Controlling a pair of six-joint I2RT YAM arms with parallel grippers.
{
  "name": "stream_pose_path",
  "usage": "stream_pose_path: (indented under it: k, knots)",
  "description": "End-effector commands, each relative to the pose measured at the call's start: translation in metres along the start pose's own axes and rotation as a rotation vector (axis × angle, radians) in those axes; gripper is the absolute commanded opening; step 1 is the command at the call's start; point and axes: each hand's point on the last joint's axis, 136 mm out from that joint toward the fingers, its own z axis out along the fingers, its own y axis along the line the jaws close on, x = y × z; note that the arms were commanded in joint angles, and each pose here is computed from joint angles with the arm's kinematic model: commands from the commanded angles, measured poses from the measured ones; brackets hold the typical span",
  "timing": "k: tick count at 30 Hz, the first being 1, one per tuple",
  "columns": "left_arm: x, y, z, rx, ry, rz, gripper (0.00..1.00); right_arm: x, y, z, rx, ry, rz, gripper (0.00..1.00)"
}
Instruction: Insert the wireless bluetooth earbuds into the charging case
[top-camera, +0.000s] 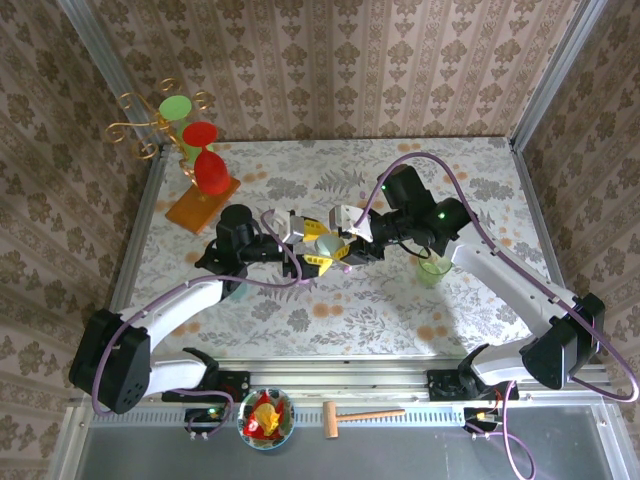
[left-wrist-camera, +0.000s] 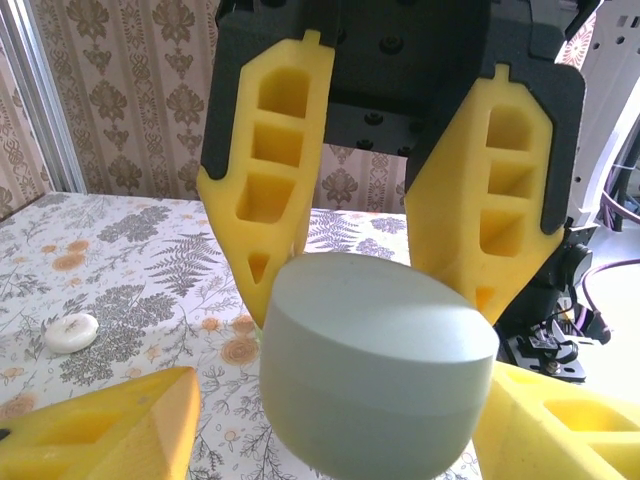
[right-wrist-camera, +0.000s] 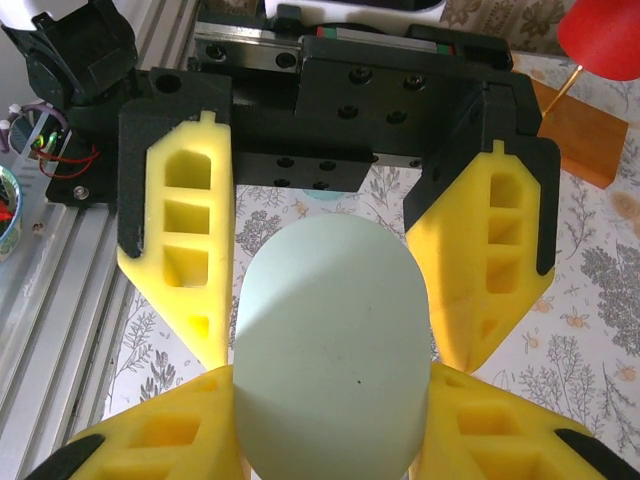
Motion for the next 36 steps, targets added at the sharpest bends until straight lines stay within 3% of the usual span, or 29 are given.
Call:
stream_pose_path:
  k: [1,28,31,36]
  knots:
    - [-0.014,-0.001,0.003,0.019,-0.02,0.02,0.7,0.001,0.0,0.002,-0.004,0.009,0.0,0.32]
    - [-0.011,-0.004,0.004,0.045,-0.019,0.015,0.35,0.015,-0.006,0.013,-0.007,0.064,0.027,0.32]
    - [-0.009,-0.004,0.004,0.047,-0.016,0.014,0.27,0.014,-0.007,0.013,-0.001,0.06,0.024,0.37]
    - [-0.008,-0.004,0.003,0.047,-0.016,0.018,0.24,0.013,-0.007,0.011,0.006,0.051,0.026,0.45]
